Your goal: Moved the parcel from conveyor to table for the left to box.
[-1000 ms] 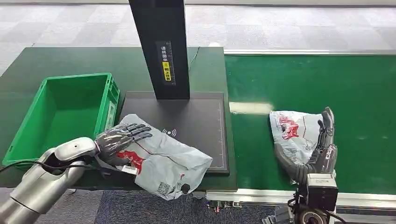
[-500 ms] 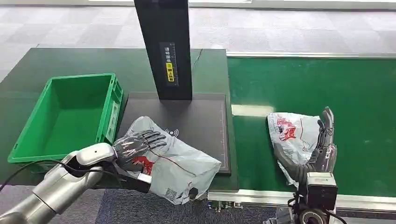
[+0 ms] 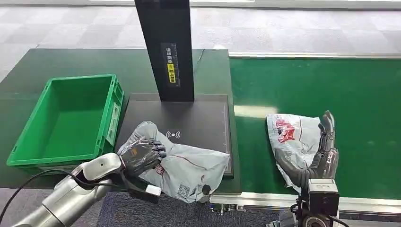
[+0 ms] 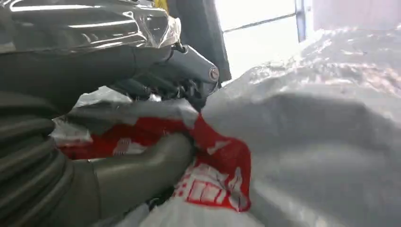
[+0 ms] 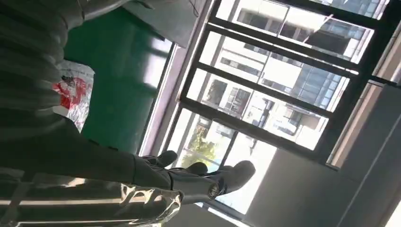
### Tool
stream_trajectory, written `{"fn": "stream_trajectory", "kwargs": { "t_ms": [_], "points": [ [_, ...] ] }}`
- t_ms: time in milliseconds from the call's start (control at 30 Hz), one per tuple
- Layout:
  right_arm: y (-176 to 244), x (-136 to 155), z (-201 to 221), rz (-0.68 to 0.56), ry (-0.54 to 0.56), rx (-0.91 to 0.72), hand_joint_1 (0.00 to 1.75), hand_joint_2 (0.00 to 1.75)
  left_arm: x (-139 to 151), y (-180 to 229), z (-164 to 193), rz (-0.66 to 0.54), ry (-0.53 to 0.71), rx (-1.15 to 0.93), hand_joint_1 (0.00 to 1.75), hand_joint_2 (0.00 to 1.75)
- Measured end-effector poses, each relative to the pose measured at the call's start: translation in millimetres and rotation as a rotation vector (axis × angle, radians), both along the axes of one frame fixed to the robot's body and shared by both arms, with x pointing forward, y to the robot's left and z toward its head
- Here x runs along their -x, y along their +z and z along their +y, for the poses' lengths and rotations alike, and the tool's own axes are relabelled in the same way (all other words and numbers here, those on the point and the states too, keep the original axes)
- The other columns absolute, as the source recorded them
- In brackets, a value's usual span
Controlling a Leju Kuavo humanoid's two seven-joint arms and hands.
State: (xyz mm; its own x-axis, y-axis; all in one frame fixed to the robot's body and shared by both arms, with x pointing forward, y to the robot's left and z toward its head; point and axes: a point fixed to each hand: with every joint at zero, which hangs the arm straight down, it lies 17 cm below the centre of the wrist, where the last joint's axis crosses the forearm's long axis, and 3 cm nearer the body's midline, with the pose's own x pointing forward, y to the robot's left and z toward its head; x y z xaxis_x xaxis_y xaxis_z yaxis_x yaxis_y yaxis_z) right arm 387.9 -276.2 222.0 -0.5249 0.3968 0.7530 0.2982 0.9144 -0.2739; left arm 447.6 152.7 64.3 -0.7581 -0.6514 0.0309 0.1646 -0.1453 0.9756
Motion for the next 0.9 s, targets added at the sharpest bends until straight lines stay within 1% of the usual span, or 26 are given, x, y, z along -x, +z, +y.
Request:
{"fn": "stream_trajectory", "kwargs": {
  "t_ms": [67, 133, 233, 333, 433, 500, 600, 667, 767, 800, 900],
  "points": [
    [0, 0, 1, -0.001, 0.001, -0.002, 0.0, 1.75, 2, 4, -5, -0.014, -0.01, 0.015, 1.75, 1.75],
    [0, 0, 1, -0.003, 0.003, -0.002, 0.0, 1.75, 2, 21, -13, -0.093, -0.033, 0.063, 1.75, 1.75],
    [0, 0, 3, -0.003, 0.01, -0.005, 0.0, 1.75, 2, 75, -28, -0.307, -0.064, 0.181, 1.75, 1.75],
    [0, 0, 5, -0.001, 0.014, -0.01, 0.0, 1.75, 7, 152, -34, -0.572, -0.078, 0.323, 1.75, 1.75],
    [-1, 1, 5, 0.003, 0.012, -0.016, 0.0, 1.75, 17, 223, -23, -0.808, -0.05, 0.453, 1.75, 1.75],
    [-3, 2, 4, 0.006, 0.01, -0.021, 0.0, 1.75, 18, 248, -10, -0.883, -0.016, 0.48, 1.75, 1.75],
    [-6, 5, 1, 0.011, -0.003, -0.026, 0.0, 1.75, 19, 266, 13, -0.958, 0.043, 0.477, 1.75, 1.75],
    [-11, 8, 1, 0.02, -0.008, -0.028, 0.0, 1.75, 9, 276, 44, -0.997, 0.157, 0.473, 1.75, 1.75],
    [-19, 15, -1, 0.037, -0.025, -0.031, 0.0, 1.75, -11, 277, 101, -1.011, 0.376, 0.453, 1.75, 1.75],
    [-21, 17, -2, 0.04, -0.031, -0.028, 0.0, 1.75, -19, 274, 119, -1.004, 0.452, 0.439, 1.75, 1.75],
    [-23, 23, -5, 0.049, -0.049, -0.03, 0.0, 1.75, -53, 242, 187, -0.902, 0.736, 0.351, 1.75, 1.75]
  ]
}}
